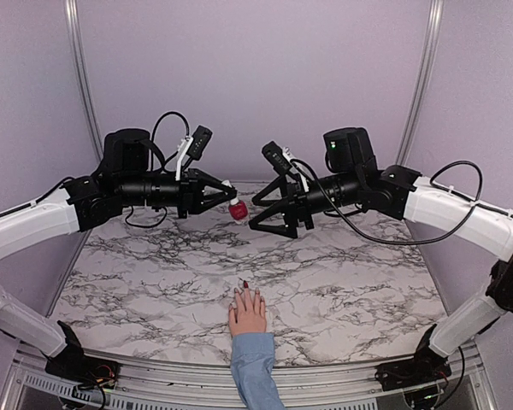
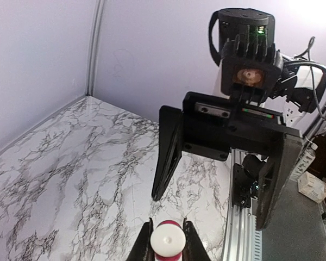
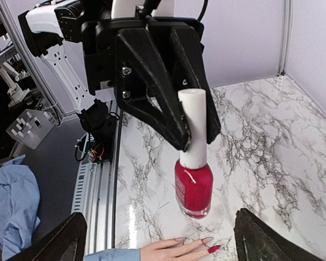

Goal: Paint the nails
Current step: Pass from the right arm to the left, then put down the nail polish bottle at the center of the board.

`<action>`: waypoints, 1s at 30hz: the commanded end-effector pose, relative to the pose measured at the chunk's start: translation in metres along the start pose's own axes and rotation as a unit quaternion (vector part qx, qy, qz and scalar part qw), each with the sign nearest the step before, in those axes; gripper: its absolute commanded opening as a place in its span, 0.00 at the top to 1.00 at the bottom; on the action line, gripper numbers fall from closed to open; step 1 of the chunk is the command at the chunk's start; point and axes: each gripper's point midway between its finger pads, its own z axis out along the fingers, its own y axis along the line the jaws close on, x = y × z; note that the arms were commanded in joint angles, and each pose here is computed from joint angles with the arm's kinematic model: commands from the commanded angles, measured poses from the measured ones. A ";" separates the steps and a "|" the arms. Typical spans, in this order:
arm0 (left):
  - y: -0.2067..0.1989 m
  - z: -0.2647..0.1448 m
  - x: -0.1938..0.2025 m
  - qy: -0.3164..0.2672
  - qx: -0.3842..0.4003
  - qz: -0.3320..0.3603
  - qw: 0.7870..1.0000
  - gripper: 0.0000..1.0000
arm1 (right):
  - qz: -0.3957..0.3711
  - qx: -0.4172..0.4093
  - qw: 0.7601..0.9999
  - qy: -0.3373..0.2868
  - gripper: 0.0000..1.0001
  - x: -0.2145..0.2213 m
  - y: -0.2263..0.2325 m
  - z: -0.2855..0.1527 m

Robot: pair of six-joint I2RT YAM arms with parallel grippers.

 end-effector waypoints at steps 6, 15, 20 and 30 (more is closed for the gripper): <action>0.056 -0.037 0.006 -0.073 -0.181 -0.036 0.980 1.00 | -0.002 0.084 0.994 -0.076 0.01 -0.030 -0.017 -0.043; 0.113 -0.070 0.077 -0.065 -0.344 -0.065 0.935 1.00 | 0.013 0.153 0.984 -0.089 0.01 -0.024 -0.035 -0.062; 0.128 -0.079 0.110 -0.063 -0.390 -0.056 0.917 1.00 | 0.021 0.158 0.983 -0.087 0.01 -0.019 -0.037 -0.062; 0.153 -0.070 0.177 -0.012 -0.431 -0.066 0.900 1.00 | 0.024 0.160 0.983 -0.087 0.01 -0.016 -0.037 -0.063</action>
